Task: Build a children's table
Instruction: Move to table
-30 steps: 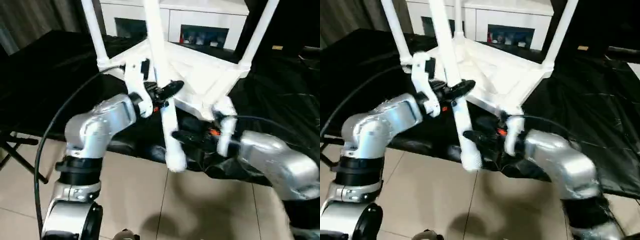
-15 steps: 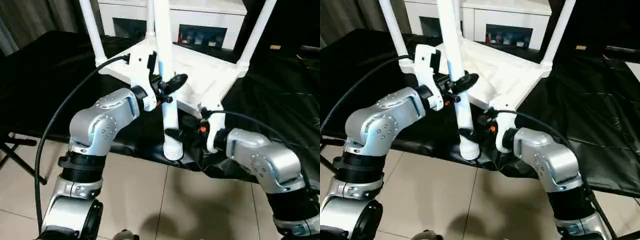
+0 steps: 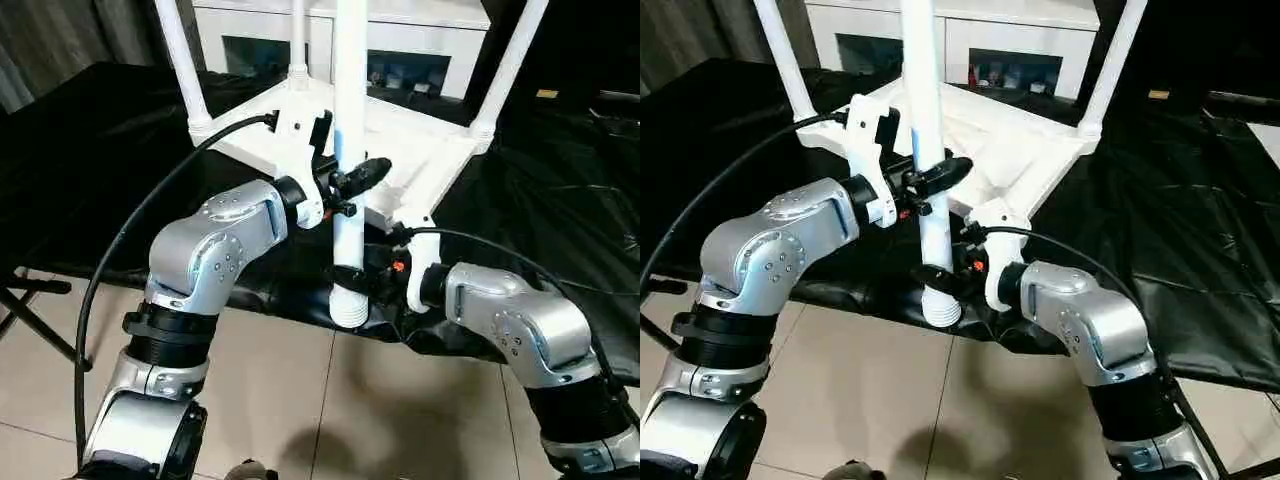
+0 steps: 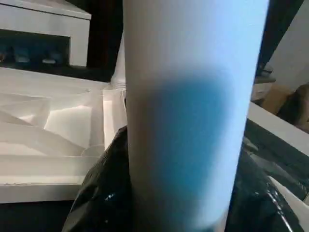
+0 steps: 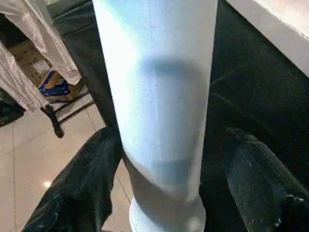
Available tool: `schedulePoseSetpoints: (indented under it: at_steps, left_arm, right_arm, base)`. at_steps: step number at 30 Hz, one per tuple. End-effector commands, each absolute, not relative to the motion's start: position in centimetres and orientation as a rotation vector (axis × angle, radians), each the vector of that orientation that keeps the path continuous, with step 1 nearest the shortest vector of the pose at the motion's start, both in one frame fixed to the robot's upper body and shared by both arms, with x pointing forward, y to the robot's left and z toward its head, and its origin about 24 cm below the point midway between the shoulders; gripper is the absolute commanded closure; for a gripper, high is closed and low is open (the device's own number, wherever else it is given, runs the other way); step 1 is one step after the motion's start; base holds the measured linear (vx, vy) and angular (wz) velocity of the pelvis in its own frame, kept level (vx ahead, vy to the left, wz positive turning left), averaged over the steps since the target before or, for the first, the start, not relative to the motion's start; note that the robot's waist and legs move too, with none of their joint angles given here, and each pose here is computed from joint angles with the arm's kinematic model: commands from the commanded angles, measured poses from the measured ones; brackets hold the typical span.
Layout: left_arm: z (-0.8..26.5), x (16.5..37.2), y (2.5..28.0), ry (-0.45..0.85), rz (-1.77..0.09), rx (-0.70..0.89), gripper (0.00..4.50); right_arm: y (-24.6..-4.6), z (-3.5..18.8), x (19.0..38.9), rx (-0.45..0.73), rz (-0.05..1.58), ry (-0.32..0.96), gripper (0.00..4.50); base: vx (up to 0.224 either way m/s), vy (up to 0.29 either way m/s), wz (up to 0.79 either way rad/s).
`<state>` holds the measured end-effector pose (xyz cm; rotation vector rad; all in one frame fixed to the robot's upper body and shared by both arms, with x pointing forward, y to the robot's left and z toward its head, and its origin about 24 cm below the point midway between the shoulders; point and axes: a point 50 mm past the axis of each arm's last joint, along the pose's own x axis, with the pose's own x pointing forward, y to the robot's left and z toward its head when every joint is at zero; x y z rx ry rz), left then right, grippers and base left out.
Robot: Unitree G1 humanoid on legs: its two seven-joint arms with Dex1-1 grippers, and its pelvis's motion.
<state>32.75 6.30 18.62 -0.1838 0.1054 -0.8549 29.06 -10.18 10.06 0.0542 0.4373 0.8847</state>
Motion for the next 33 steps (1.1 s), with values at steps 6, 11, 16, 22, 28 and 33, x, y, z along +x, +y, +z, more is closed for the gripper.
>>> schedulePoseSetpoints:
  at_steps: [6, 11, 16, 22, 28, 33]
  left_arm:
    - [20.0, 32.4, 6.1, 0.043, -0.883, -0.167, 2.75]
    - [19.8, 32.6, 6.3, 0.046, -0.845, -0.151, 2.75]
    - [19.8, 32.7, 6.5, 0.048, -0.839, -0.163, 2.75]
    - [19.9, 32.9, 6.4, 0.056, -0.846, -0.169, 2.75]
    - [20.5, 33.0, 7.0, 0.034, -0.832, -0.266, 1.99]
    - [20.8, 32.7, 7.8, 0.018, -0.834, -0.284, 1.59]
  right_arm:
    - [-10.2, 9.4, 29.0, 0.062, 0.886, 0.472, 2.07]
    - [-10.4, 9.4, 29.3, 0.068, 0.859, 0.456, 2.55]
    - [-10.5, 9.7, 29.3, 0.071, 0.854, 0.437, 2.60]
    - [-10.7, 9.8, 29.3, 0.077, 0.852, 0.424, 2.62]
    - [-11.2, 10.2, 29.8, 0.091, 0.795, 0.383, 2.62]
    - [-12.7, 11.6, 30.9, 0.117, 0.682, 0.293, 2.65]
  base:
    - [0.000, 0.000, 0.00]
    - [0.000, 0.000, 0.00]
    - [0.000, 0.000, 0.00]
    - [0.000, 0.000, 0.00]
    - [0.000, 0.000, 0.00]
    - [0.000, 0.000, 0.00]
